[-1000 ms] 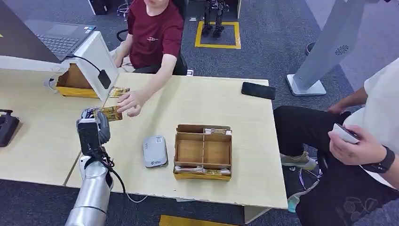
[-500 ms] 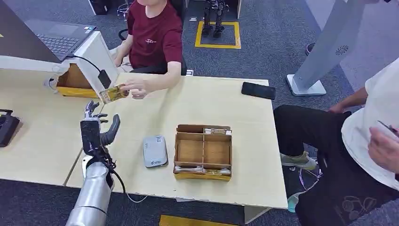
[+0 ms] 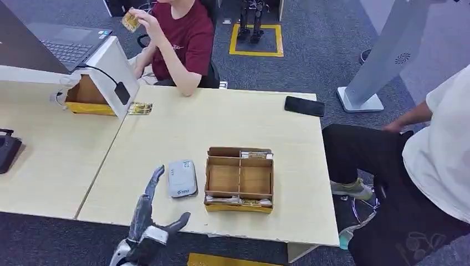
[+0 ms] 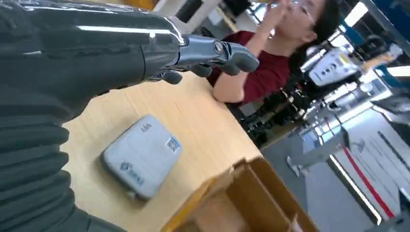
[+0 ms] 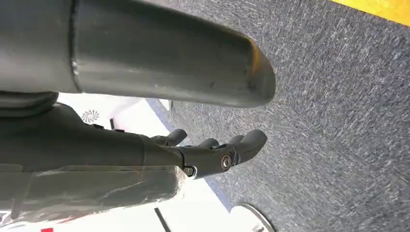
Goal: Pass the card to the sensor for recognition and then transmit it.
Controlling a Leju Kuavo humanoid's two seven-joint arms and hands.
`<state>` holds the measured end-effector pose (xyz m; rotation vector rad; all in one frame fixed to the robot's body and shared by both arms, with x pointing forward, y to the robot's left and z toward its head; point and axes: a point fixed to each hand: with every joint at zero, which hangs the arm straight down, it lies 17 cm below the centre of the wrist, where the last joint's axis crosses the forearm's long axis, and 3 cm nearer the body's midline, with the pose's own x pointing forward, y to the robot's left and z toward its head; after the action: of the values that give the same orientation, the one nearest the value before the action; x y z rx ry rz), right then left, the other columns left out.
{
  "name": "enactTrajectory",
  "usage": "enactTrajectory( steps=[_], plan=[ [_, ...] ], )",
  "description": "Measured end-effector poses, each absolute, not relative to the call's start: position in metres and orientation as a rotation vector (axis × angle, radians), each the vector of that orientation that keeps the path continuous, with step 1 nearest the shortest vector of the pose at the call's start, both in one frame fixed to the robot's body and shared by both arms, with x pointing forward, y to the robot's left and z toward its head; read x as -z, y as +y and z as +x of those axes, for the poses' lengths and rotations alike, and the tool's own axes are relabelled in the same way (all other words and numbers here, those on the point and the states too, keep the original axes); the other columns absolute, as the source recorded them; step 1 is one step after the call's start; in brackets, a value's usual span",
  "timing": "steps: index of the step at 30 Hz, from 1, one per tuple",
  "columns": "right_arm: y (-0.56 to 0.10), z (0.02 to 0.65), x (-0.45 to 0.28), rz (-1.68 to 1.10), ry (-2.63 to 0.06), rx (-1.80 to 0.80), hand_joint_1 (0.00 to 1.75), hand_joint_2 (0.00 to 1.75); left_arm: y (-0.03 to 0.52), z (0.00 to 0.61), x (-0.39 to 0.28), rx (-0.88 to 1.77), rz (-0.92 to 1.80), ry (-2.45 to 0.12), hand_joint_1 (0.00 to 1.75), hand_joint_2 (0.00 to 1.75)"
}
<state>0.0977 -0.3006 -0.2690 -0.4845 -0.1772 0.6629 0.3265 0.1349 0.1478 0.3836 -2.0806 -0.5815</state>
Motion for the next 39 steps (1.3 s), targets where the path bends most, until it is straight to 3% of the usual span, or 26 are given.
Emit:
enactTrajectory(
  steps=[13, 15, 18, 24, 39],
  plan=[
    [-0.303, 0.1, 0.268, -0.494, -0.183, -0.654, 0.0, 0.0, 0.037, 0.278, -0.154, 1.138, 0.866, -2.188, 0.0, 1.75],
    [-0.302, 0.099, 0.269, -0.487, -0.175, -0.657, 0.0, 0.0, 0.044, 0.301, -0.153, 1.166, 1.013, -2.124, 0.0, 1.75],
    [-0.301, 0.106, 0.268, -0.486, -0.187, -0.66, 0.0, 0.0, 0.057, 0.336, -0.158, 0.997, 1.145, -1.958, 0.0, 1.75],
    [-0.301, 0.109, 0.267, -0.487, -0.197, -0.663, 0.0, 0.0, 0.006, 0.32, -0.143, 1.179, 1.129, -2.06, 0.0, 1.75],
    [-0.302, 0.105, 0.268, -0.488, -0.172, -0.659, 0.0, 0.0, 0.0, 0.315, -0.127, 1.368, 1.117, -2.135, 0.0, 1.75]
  ],
)
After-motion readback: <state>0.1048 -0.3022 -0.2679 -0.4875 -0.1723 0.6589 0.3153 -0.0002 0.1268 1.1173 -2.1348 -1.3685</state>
